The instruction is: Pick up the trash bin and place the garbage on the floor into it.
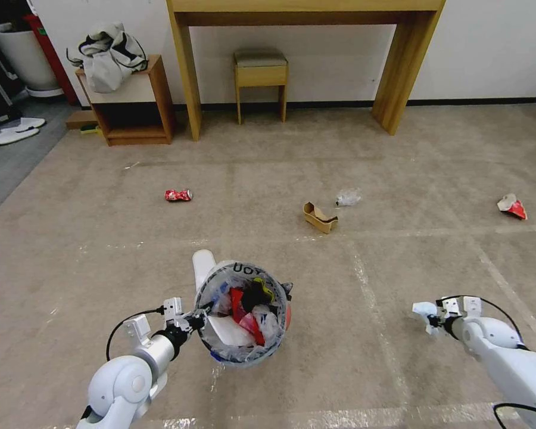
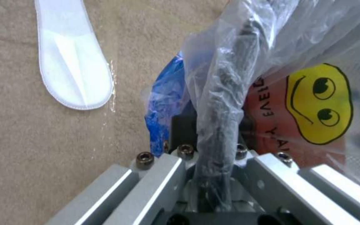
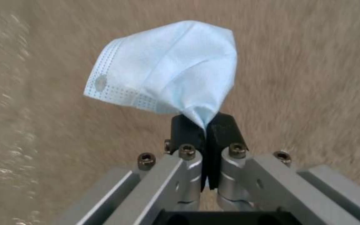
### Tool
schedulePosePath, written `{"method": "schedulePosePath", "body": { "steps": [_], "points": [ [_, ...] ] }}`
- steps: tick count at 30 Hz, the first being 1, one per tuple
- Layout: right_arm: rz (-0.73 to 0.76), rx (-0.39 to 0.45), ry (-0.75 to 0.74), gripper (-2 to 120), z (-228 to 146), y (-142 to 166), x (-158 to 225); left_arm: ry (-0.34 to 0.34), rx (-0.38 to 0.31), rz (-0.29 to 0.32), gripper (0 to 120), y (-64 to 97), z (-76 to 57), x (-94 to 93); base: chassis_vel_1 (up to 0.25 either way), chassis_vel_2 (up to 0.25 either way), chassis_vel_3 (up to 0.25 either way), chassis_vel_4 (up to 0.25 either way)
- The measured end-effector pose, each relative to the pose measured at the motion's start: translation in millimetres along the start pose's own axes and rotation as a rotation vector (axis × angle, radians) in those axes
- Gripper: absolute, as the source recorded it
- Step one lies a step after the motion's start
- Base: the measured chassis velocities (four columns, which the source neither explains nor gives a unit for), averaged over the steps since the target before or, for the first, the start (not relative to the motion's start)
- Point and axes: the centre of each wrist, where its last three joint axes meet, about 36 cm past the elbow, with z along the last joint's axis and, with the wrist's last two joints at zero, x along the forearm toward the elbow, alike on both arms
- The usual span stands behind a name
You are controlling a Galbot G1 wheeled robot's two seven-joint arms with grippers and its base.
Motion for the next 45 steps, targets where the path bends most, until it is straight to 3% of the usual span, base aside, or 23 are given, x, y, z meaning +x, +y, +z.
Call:
{"method": "schedulePosePath", "body": {
  "steps": [16, 18, 19, 22, 26, 30, 40, 45],
  "points": [
    [-0.211, 0.076, -0.349, 0, -80, 73, 102, -0.036, 0.009, -0.016, 0, 2.0, -11.8, 12.7, 0.000, 0.000, 0.000, 0.000],
    [-0.329, 0.088, -0.506, 0, -87, 91, 129, -0.033, 0.014, -0.014, 0, -0.2, -16.1, 13.9, 0.000, 0.000, 0.000, 0.000],
    [-0.329, 0.088, -0.506, 0, -87, 91, 129, -0.033, 0.014, -0.014, 0, -0.2, -16.1, 13.9, 0.000, 0.000, 0.000, 0.000],
    [-0.553, 0.123, -0.689, 0, -85, 118, 160, -0.016, 0.015, -0.011, 0, -3.5, -18.3, 15.9, 0.000, 0.000, 0.000, 0.000],
    [-0.707, 0.120, -0.791, 0, -80, 138, 175, 0.004, 0.010, -0.012, 0, -5.1, -17.2, 17.6, 0.000, 0.000, 0.000, 0.000],
    [-0.983, 0.102, -0.928, 0, -80, 180, 212, 0.030, 0.004, -0.027, 0, -5.3, -14.9, 19.3, 0.000, 0.000, 0.000, 0.000],
    [-1.358, 0.152, -0.959, 0, -72, 235, 270, 0.064, 0.006, -0.035, 0, -14.9, -13.0, 15.5, 0.000, 0.000, 0.000, 0.000],
    [-1.425, 0.194, -0.913, 0, -59, 243, 271, 0.073, 0.008, -0.042, 0, -18.6, -12.3, 14.4, 0.000, 0.000, 0.000, 0.000]
  ]
}}
